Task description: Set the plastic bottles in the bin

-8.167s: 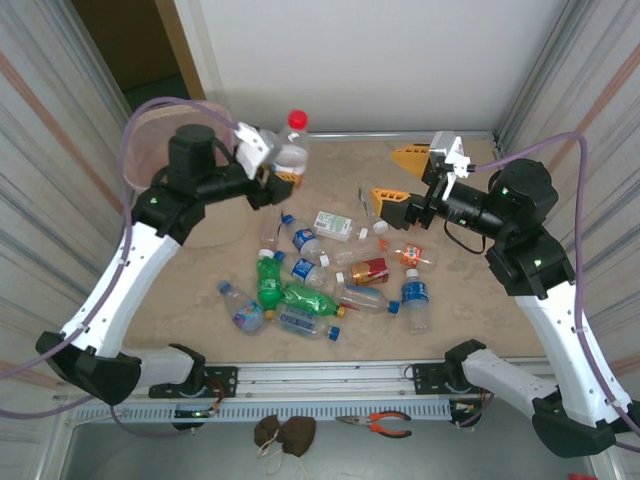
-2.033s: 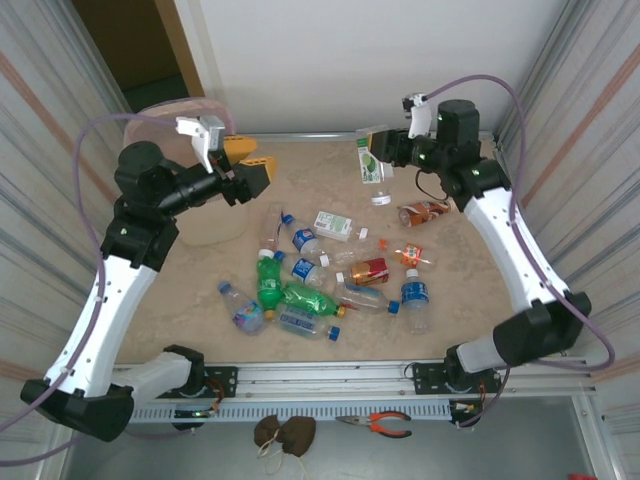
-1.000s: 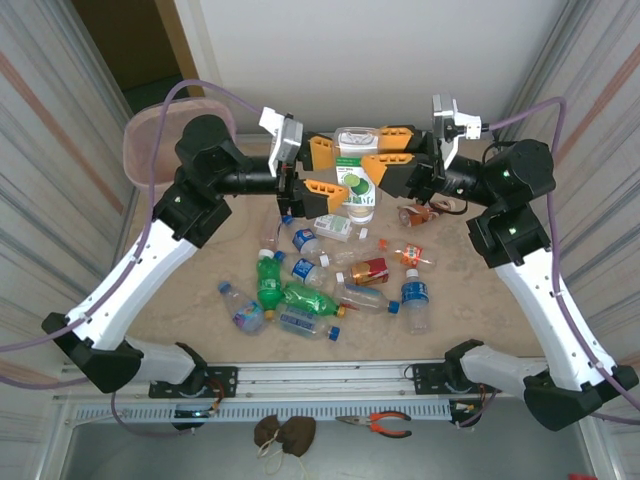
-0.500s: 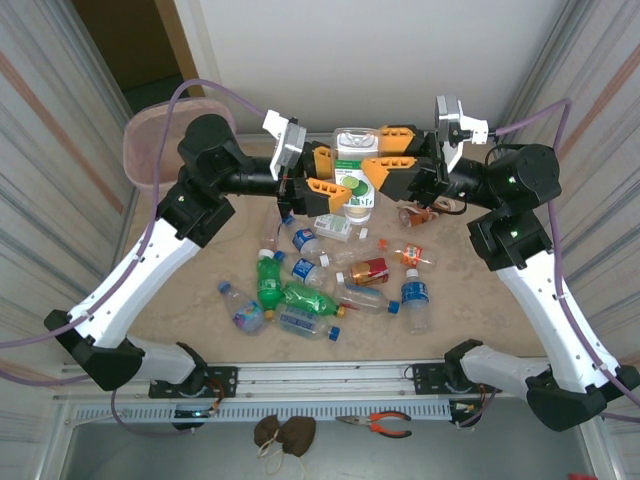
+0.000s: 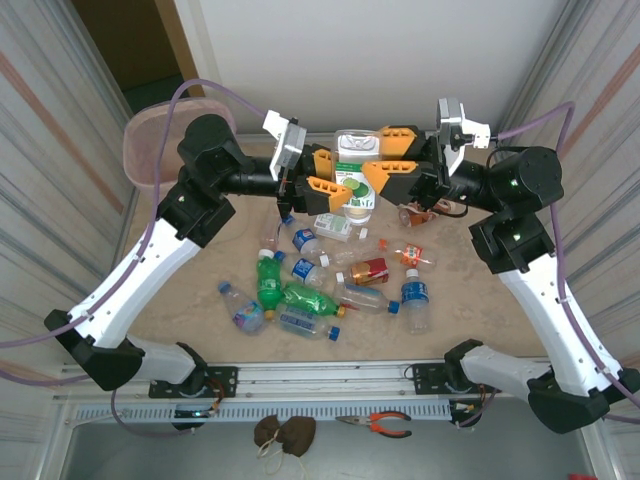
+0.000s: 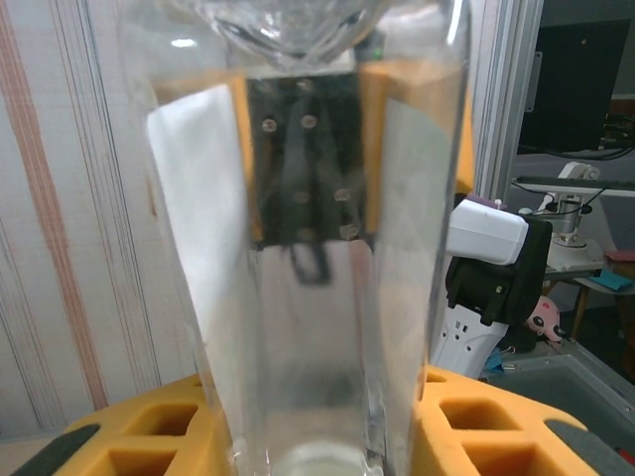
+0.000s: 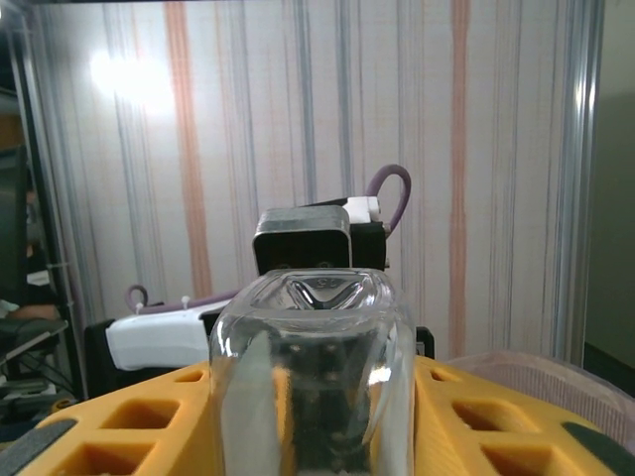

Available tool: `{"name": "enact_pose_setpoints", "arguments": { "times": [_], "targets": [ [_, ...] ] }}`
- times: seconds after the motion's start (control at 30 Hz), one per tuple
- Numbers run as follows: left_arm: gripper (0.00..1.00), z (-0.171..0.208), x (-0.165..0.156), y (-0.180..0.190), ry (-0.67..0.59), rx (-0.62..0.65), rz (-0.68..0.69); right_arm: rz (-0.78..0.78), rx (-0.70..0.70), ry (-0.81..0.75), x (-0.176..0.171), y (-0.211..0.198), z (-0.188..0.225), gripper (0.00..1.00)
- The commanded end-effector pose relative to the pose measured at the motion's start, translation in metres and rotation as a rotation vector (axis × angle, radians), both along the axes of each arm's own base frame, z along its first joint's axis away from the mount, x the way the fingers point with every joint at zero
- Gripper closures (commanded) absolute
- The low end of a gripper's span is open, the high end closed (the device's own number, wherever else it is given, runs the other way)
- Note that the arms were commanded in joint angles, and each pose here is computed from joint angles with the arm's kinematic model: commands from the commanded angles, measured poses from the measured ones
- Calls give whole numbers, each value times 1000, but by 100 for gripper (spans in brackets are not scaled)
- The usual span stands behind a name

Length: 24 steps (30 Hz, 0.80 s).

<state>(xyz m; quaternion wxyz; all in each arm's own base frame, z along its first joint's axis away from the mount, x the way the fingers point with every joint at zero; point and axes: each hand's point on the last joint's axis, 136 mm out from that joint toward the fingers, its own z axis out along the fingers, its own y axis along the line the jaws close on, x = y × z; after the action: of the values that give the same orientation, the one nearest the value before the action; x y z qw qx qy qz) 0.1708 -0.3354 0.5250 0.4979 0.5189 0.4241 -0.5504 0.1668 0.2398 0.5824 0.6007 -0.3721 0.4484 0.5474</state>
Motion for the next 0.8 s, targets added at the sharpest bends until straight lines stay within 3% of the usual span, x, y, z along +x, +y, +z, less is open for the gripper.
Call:
{"name": "enact_pose_setpoints", "arguments": {
  "times": [0.0,0.1,0.17,0.43,0.67,0.77],
  "targets": [
    [69,19,-12,9,-73,-40,8,-60,34,-64,-13,-13,16,41],
    [70,17,-7,12,-74,-24,54,-103,26,-62,-12,-17,13,26],
    [69,16,-1,16,-70,-12,101,-143,14,-59,-7,-20,9,23],
    [71,-3,61,53,1,85,479,-328,-41,-50,1,-40,-8,22],
    [72,-22,121,120,85,204,893,-418,-84,5,23,-49,-25,22],
    [72,-28,138,151,121,232,1001,-442,-93,23,30,-52,-30,23]
  ]
}}
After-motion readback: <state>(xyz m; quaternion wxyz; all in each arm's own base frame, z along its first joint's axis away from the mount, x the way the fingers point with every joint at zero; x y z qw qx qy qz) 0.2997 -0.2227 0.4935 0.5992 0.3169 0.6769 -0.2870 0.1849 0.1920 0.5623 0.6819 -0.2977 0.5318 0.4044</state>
